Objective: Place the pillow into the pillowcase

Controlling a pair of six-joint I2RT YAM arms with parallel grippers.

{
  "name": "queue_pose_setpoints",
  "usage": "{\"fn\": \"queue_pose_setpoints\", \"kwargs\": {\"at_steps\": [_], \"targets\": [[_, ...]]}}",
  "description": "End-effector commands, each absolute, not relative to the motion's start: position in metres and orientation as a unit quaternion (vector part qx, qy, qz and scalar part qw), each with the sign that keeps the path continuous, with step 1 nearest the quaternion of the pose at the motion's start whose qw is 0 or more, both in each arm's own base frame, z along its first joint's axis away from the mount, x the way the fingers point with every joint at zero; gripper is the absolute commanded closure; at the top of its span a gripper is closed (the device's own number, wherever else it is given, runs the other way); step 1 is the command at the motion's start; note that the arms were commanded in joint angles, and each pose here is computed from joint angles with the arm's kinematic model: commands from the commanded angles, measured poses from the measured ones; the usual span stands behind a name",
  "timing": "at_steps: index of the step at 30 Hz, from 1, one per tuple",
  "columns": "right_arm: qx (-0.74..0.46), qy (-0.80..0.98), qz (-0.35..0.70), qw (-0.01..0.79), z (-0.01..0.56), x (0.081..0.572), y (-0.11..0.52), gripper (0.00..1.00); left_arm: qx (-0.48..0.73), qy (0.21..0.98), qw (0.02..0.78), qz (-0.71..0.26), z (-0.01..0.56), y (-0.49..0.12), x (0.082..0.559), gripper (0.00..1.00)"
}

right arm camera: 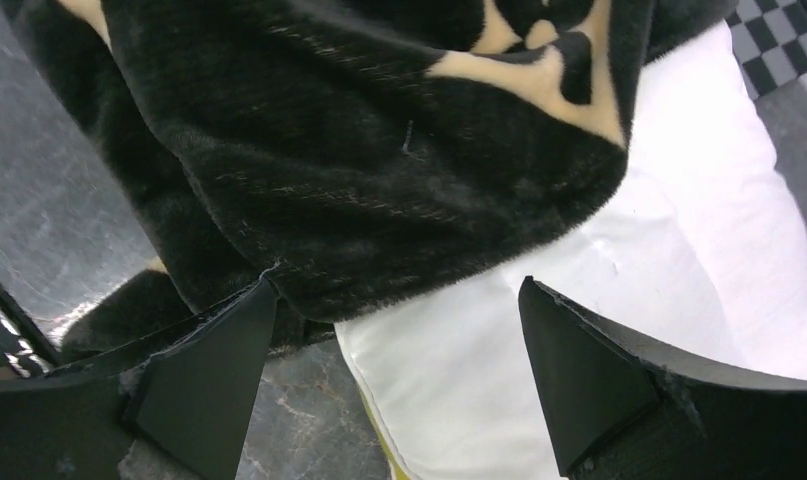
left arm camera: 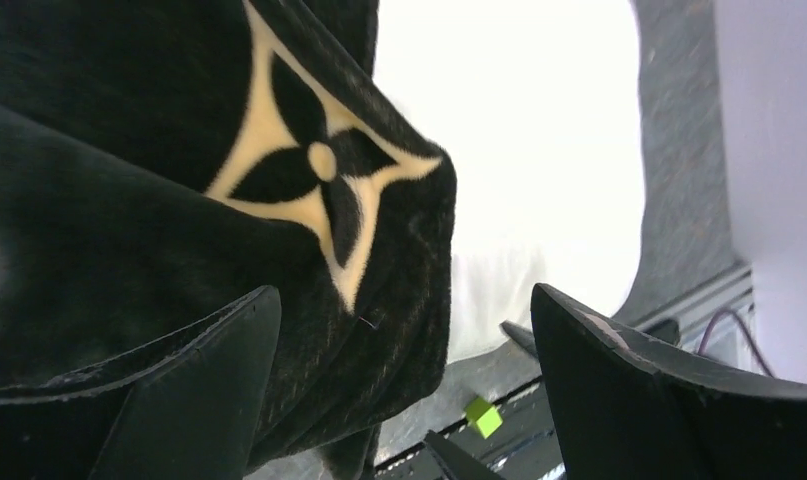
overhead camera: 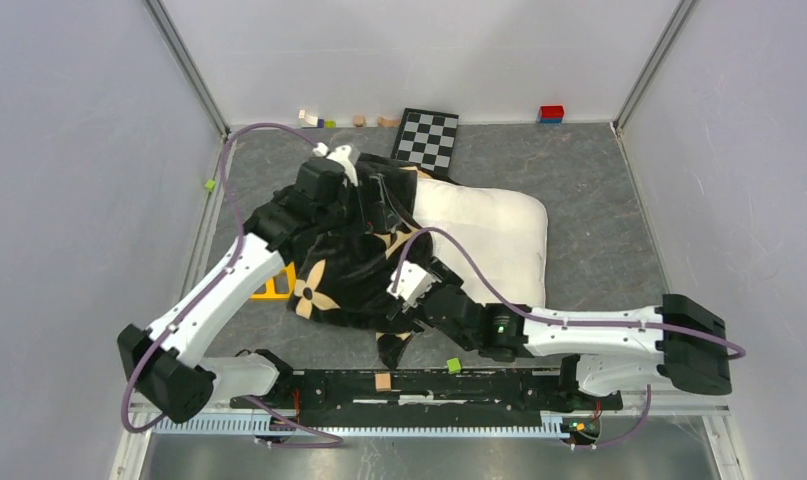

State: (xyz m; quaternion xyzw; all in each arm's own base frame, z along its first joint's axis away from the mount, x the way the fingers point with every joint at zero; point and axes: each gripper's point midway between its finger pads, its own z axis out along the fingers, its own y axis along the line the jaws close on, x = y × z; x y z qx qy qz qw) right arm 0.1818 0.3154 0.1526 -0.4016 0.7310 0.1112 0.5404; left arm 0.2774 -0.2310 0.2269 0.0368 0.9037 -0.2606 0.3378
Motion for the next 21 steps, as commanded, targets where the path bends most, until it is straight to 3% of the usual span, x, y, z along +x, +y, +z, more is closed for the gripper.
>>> {"fn": "queue_pose_setpoints", "kwargs": {"at_steps": [1, 10, 11, 13, 14, 15, 17, 19, 21], "targets": [[-0.459, 0.696, 0.04, 0.551, 0.157, 0.189, 0.33, 0.02, -0.019, 0.882, 0.392, -0.261, 0.265, -0.208, 0.285, 0.0], [-0.508, 0.696, -0.079, 0.502, 0.098, 0.202, 0.328, 0.02, -0.042, 0.887, 0.402, -0.226, 0.259, -0.174, 0.276, 0.0], [-0.504, 0.699, -0.095, 0.499, 0.094, 0.206, 0.324, 0.06, -0.044, 0.887, 0.403, -0.22, 0.257, -0.169, 0.275, 0.0], [-0.488, 0.711, -0.113, 0.495, 0.093, 0.219, 0.317, 0.32, -0.048, 0.886, 0.409, -0.213, 0.258, -0.163, 0.271, 0.0], [-0.481, 0.717, -0.117, 0.492, 0.096, 0.223, 0.312, 0.54, -0.048, 0.887, 0.409, -0.21, 0.256, -0.161, 0.269, 0.0], [-0.464, 0.723, -0.11, 0.499, 0.107, 0.229, 0.31, 0.7, -0.049, 0.887, 0.409, -0.208, 0.256, -0.159, 0.267, 0.0], [-0.434, 0.733, -0.072, 0.518, 0.137, 0.238, 0.312, 0.89, -0.052, 0.887, 0.41, -0.208, 0.255, -0.156, 0.265, 0.0], [-0.401, 0.744, -0.014, 0.534, 0.173, 0.248, 0.314, 1.0, -0.052, 0.885, 0.41, -0.215, 0.255, -0.156, 0.26, 0.02], [-0.375, 0.752, 0.032, 0.541, 0.203, 0.257, 0.313, 1.0, -0.049, 0.884, 0.406, -0.227, 0.256, -0.158, 0.254, 0.05]]}}
